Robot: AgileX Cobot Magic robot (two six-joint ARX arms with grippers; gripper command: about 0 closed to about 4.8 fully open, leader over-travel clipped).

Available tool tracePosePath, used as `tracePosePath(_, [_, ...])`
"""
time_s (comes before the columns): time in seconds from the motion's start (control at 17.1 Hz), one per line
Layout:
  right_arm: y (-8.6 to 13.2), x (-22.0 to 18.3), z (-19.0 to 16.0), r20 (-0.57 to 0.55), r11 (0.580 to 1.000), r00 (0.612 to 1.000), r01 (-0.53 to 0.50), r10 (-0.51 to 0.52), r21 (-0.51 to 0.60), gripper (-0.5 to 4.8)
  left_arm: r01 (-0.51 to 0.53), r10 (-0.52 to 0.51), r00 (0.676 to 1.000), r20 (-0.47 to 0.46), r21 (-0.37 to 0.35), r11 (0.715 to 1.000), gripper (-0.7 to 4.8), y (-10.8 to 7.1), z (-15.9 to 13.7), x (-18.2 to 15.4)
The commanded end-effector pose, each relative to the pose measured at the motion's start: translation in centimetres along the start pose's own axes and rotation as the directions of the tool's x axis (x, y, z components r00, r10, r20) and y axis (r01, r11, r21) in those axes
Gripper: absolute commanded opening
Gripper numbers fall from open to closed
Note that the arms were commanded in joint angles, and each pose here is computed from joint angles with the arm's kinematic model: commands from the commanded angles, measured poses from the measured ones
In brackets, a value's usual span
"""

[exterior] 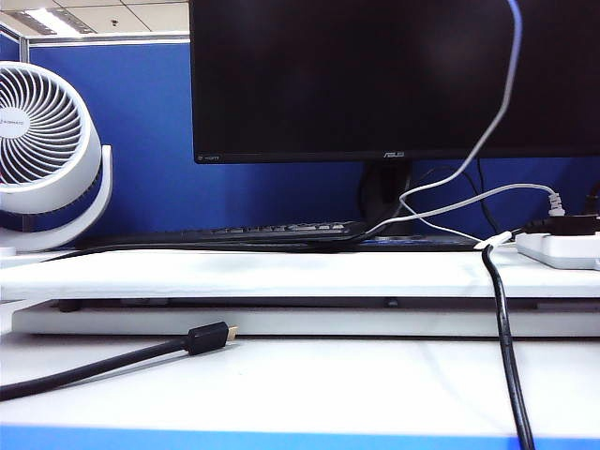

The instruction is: Pick up the Type-C charging cable and the charging base, insert one end of the Type-C charger into the corresponding slot on the base, and finally place the plugged-in charger back on the table.

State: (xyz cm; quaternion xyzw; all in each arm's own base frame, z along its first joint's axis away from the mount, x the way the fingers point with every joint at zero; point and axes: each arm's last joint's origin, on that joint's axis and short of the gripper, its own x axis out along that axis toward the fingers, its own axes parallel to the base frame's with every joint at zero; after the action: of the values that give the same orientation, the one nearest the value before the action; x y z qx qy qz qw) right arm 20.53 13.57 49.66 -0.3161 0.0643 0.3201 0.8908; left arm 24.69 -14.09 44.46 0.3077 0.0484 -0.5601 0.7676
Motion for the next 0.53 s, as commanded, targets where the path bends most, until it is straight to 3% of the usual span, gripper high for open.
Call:
tracePosePath(0.06, [2.2,-0.5,1.6,-0.044,0.934,0.992,0.092,-0.114,-0.346,-0.09,-0.016,0.015,0.999,0.033,0.021,1.0,2.0,0.1,0.5,-0.4])
tracePosePath(0.18, [3.2,-0.6,2.4,-0.062,0.858,0.983,0.118,-0.171,-0.501,-0.09,-0.019,0.018,0.999,0.035,0.01,1.0,1.75,0.1,0.5,-0.4])
tracePosePath(0.23, [3.8,-0.3,2.7,-0.094,0.765,0.967,0.126,-0.237,-0.632,-0.09,-0.033,0.035,0.999,0.038,-0.046,0.998,1.72,0.2,0.6,-0.4])
tracePosePath(0.29, [4.4,-0.2,3.0,-0.105,0.699,0.963,0.105,-0.25,-0.708,-0.09,-0.037,0.041,0.998,0.042,-0.082,0.996,1.72,0.3,0.7,-0.4])
tracePosePath(0.41, [4.6,-0.1,3.1,-0.1,0.607,0.965,0.069,-0.241,-0.792,-0.09,-0.037,0.042,0.998,0.044,-0.1,0.994,1.74,0.3,0.8,-0.5])
tracePosePath(0.53, [4.8,-0.2,3.4,-0.079,0.587,0.968,0.08,-0.24,-0.806,-0.09,-0.035,0.039,0.998,0.046,-0.099,0.994,1.75,0.3,0.8,-0.5])
